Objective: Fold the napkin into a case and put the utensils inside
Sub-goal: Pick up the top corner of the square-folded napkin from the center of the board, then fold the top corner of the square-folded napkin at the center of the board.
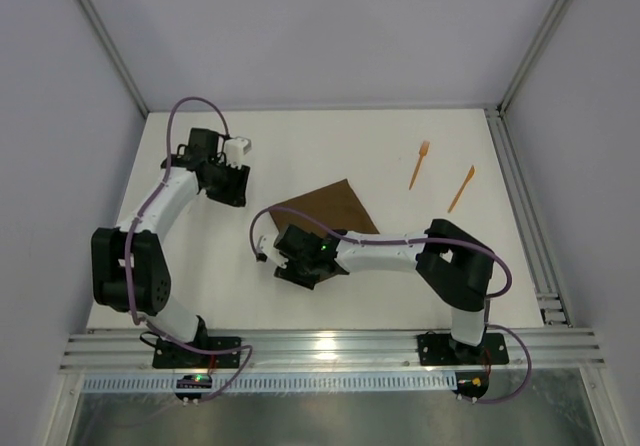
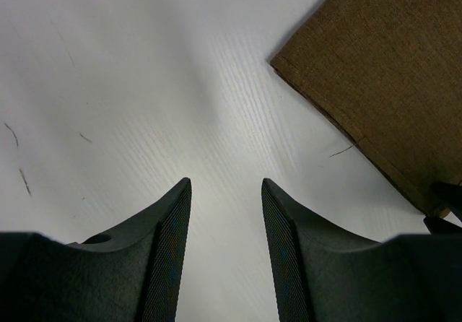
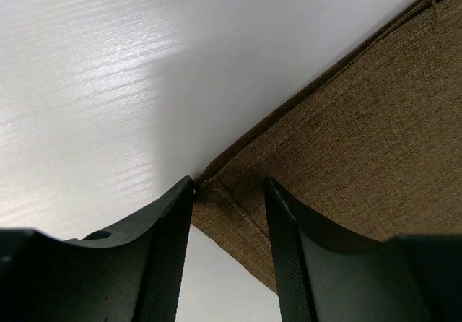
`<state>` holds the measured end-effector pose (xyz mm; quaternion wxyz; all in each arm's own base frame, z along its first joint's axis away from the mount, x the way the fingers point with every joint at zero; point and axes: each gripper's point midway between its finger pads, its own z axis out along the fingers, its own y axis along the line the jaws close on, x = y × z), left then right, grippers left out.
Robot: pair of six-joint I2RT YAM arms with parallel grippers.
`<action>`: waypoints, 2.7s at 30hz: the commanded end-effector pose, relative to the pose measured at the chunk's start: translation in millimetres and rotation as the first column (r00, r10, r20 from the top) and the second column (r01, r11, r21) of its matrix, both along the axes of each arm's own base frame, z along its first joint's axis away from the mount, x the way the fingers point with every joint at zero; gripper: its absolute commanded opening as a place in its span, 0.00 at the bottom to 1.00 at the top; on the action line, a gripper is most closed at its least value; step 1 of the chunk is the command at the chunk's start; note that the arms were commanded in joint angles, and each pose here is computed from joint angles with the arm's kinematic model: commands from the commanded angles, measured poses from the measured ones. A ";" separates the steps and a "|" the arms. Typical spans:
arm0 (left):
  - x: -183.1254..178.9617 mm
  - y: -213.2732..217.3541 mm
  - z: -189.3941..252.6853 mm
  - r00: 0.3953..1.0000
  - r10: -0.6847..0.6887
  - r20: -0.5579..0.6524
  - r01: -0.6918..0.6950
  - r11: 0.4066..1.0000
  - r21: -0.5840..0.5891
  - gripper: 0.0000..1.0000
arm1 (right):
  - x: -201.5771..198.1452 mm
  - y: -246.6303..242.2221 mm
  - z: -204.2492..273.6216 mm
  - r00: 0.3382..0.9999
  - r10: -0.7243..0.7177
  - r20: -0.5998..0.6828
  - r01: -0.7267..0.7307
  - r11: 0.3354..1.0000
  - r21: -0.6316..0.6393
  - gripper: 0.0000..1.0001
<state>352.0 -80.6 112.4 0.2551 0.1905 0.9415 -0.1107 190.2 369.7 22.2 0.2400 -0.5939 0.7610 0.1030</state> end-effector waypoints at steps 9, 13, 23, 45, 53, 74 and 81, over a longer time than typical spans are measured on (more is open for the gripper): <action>-1.7 -1.8 1.3 1.000 -0.015 -0.012 0.014 1.000 -0.024 0.46 | 4.2 15.8 20.1 1.000 -0.002 0.029 0.001 0.998 0.056 0.33; -2.7 -3.0 0.3 1.000 -0.020 -0.019 0.019 0.999 -0.029 0.46 | 4.7 20.1 29.5 1.000 -0.007 0.031 0.004 0.996 0.091 0.33; -4.7 -5.7 -0.7 0.999 -0.032 -0.029 0.031 0.999 -0.043 0.46 | 2.5 28.3 41.4 1.000 -0.014 -0.010 0.015 0.989 0.145 0.44; -4.9 -6.9 -1.2 0.999 -0.039 -0.033 0.037 0.998 -0.048 0.46 | 16.8 23.3 60.5 0.997 -0.076 -0.007 0.076 0.980 0.184 0.03; -5.4 -7.4 -1.3 0.999 -0.039 -0.037 0.037 0.998 -0.051 0.46 | 37.5 9.4 70.1 0.989 -0.131 -0.065 0.143 0.962 0.234 0.03; -6.3 -13.5 -4.3 0.996 -0.058 -0.068 0.053 0.996 -0.076 0.46 | 207.6 -82.5 48.1 0.812 -0.531 -0.243 0.583 0.758 0.292 0.03; 2.7 -17.2 -4.6 0.996 -0.062 -0.071 0.057 0.995 -0.081 0.45 | 238.7 -85.4 53.2 0.791 -0.553 -0.261 0.611 0.719 0.330 0.03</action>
